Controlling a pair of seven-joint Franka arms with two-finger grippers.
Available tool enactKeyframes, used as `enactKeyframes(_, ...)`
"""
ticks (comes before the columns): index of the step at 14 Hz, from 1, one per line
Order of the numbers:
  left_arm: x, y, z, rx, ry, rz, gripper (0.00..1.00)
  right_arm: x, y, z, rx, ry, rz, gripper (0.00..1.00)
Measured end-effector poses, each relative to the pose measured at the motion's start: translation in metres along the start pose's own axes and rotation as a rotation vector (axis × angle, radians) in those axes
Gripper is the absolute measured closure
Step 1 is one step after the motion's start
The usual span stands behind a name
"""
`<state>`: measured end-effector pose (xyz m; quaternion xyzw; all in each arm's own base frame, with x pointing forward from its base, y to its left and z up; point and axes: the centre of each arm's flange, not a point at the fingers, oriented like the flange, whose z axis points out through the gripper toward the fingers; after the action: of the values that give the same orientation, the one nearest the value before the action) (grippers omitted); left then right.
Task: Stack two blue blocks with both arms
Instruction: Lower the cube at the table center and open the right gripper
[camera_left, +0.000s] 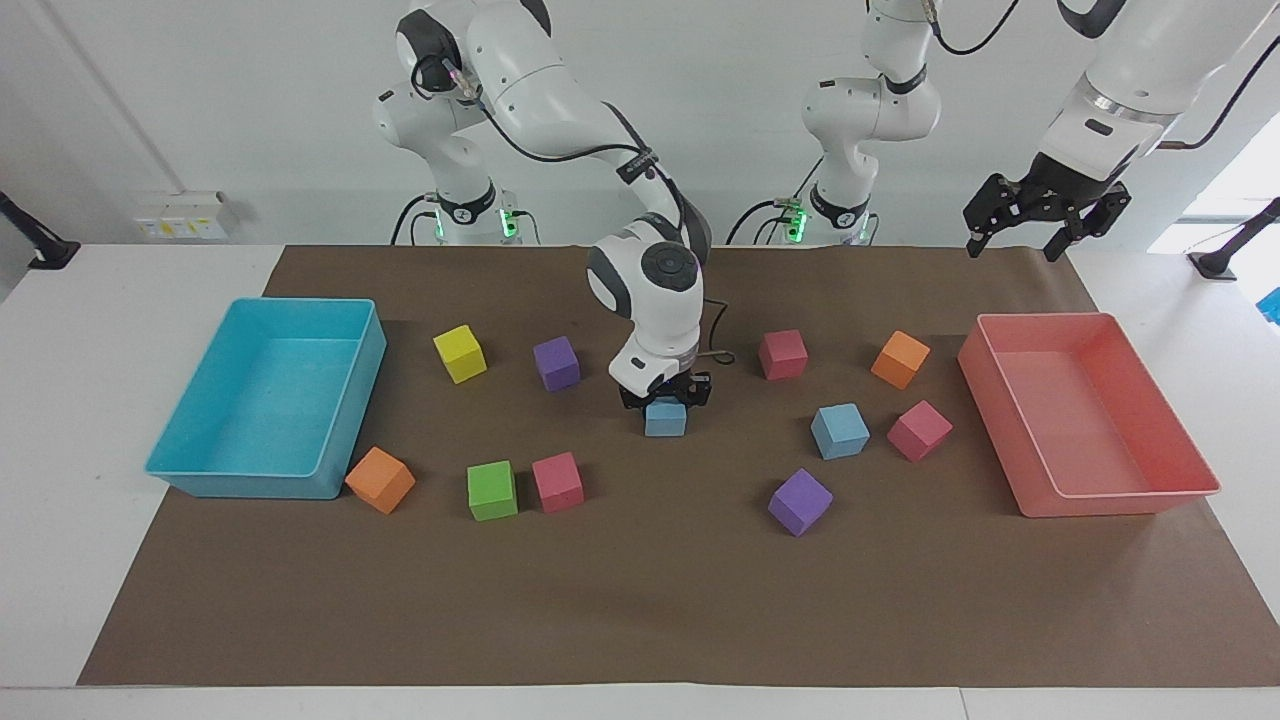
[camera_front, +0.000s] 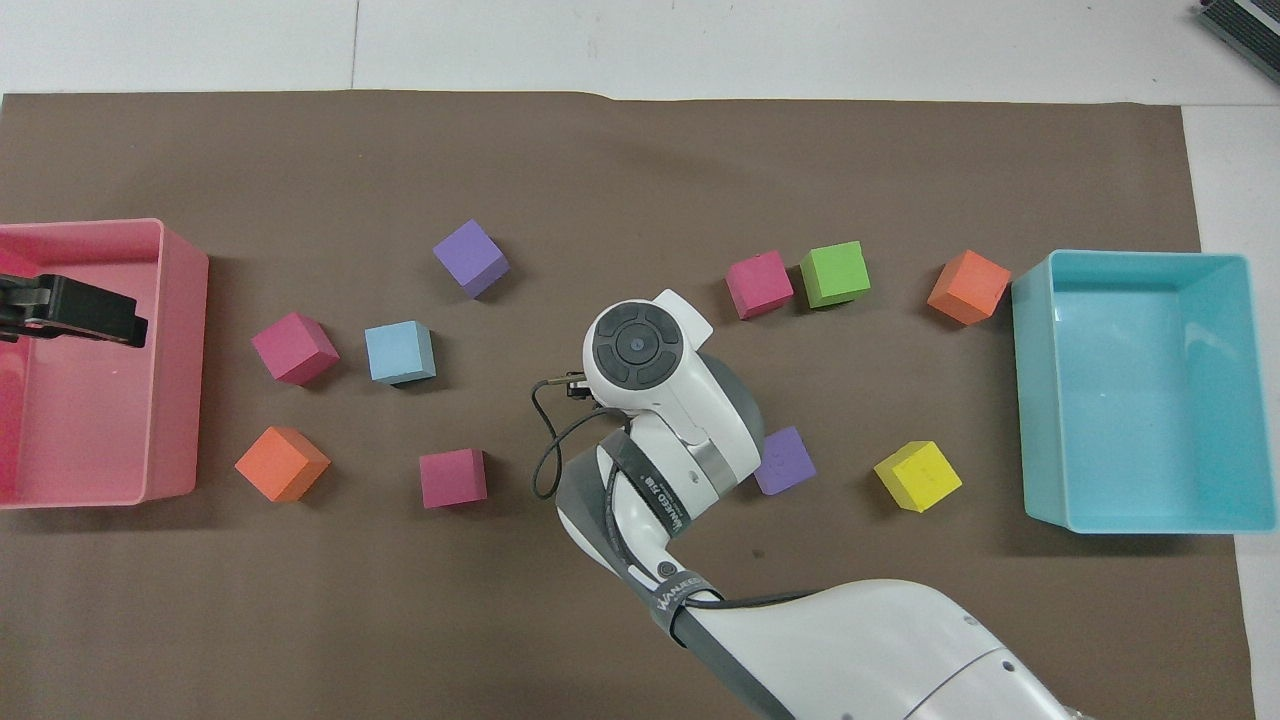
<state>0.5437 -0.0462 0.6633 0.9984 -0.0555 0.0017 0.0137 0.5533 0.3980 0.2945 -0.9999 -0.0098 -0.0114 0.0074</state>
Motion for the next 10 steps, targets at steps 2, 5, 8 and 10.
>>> enactKeyframes(2, 0.001, 0.001, -0.001, 0.0, 0.009, 0.001, 0.0, 0.002, 0.0, -0.016, 0.002, 0.028, -0.009, 0.1)
enactKeyframes(5, 0.003, 0.002, -0.001, 0.001, 0.021, 0.003, 0.0, 0.008, 0.006, -0.061, 0.033, 0.087, 0.003, 0.0)
enactKeyframes(8, 0.009, 0.003, 0.001, 0.002, 0.046, 0.005, 0.0, 0.019, 0.031, -0.103, 0.049, 0.133, 0.04, 0.0)
enactKeyframes(10, 0.017, 0.003, 0.01, 0.002, 0.046, 0.004, 0.0, 0.027, 0.062, -0.138, 0.038, 0.139, 0.062, 0.0)
